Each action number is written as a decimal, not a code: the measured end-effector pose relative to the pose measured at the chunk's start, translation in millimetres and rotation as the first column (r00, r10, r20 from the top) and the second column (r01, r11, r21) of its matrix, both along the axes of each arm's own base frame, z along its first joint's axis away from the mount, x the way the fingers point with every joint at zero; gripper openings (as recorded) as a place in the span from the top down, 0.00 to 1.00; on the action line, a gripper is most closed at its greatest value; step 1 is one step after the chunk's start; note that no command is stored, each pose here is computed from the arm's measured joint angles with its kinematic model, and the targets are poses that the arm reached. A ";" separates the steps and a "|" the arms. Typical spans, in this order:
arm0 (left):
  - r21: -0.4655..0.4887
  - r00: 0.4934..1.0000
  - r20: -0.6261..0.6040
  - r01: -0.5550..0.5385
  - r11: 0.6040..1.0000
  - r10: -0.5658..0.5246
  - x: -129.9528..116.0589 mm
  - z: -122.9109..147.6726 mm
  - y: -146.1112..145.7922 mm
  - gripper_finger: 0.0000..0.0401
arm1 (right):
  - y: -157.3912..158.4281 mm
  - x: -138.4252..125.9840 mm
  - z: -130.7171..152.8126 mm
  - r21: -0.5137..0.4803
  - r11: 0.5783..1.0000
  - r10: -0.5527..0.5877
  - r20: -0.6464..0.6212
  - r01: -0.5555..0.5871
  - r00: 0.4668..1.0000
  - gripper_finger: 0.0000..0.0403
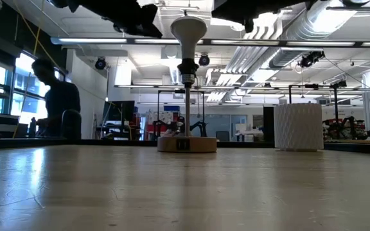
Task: Screw lightbulb
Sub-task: Insert the white lightbulb into the desk lamp
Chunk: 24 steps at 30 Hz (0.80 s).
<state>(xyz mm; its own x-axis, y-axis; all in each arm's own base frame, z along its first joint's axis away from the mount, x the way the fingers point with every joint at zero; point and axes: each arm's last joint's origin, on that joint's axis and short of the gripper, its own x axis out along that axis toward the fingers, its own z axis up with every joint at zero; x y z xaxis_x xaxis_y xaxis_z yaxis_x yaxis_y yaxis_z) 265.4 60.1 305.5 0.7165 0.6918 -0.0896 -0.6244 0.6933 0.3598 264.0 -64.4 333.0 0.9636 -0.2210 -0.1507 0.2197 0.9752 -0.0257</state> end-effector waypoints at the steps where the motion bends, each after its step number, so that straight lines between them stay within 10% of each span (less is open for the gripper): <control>1: 0.001 1.000 0.005 0.014 1.000 -0.014 -0.1 1.3 -3.8 1.00 | -4.2 -1.3 0.3 -0.010 1.000 -0.015 -0.001 0.015 1.000 0.94; 11: -0.019 0.971 0.077 0.229 0.973 -0.227 5.2 6.5 -26.9 1.00 | -45.2 -6.6 -5.3 -0.012 0.990 -0.141 -0.003 0.141 0.990 0.94; 24: -0.019 0.985 0.078 0.153 0.988 -0.151 14.6 -4.0 -1.8 1.00 | -16.8 6.3 -6.2 0.035 0.998 0.053 0.019 -0.053 0.998 0.94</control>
<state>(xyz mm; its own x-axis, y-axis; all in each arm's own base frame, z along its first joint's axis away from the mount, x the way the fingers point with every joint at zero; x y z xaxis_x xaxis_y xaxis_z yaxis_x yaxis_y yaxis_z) 280.1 58.4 301.5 0.8187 0.5724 -0.0462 -0.5359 0.7904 0.2968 270.2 -81.1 326.9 0.9764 -0.1644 -0.1404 0.1678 0.9857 0.0126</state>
